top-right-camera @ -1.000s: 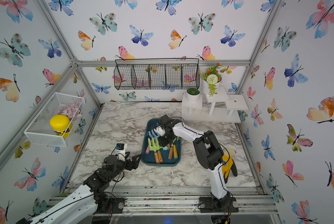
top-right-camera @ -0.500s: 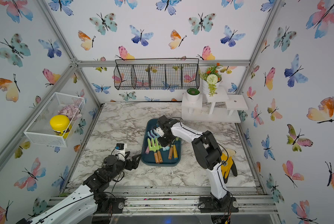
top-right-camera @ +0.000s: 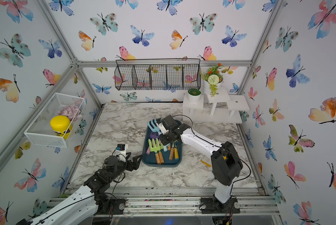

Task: Take the hand rake out of the storage box
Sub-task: Pick up the rake from the storage box, then adjust the storage box at the center of the board.

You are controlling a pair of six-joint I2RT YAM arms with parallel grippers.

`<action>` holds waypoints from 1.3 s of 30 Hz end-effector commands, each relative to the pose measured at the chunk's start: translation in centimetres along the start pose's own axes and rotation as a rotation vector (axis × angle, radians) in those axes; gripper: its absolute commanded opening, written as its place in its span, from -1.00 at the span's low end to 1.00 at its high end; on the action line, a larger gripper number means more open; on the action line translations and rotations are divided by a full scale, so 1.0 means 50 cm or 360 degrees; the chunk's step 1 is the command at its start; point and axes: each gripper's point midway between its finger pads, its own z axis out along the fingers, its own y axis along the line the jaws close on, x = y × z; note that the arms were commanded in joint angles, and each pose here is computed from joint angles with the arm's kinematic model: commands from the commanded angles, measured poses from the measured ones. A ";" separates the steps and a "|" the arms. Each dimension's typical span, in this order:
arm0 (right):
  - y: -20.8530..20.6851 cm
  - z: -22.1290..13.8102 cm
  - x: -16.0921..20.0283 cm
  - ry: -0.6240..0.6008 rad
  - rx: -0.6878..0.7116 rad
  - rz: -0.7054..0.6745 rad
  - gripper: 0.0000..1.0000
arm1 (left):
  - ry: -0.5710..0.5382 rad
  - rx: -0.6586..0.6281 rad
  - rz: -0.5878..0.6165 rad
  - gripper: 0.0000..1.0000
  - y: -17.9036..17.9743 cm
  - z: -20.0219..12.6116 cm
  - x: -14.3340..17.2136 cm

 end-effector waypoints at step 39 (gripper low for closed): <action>-0.289 -0.140 0.145 -0.0250 0.0658 0.0617 -0.49 | -0.0052 0.0016 -0.0002 0.80 0.000 -0.009 -0.008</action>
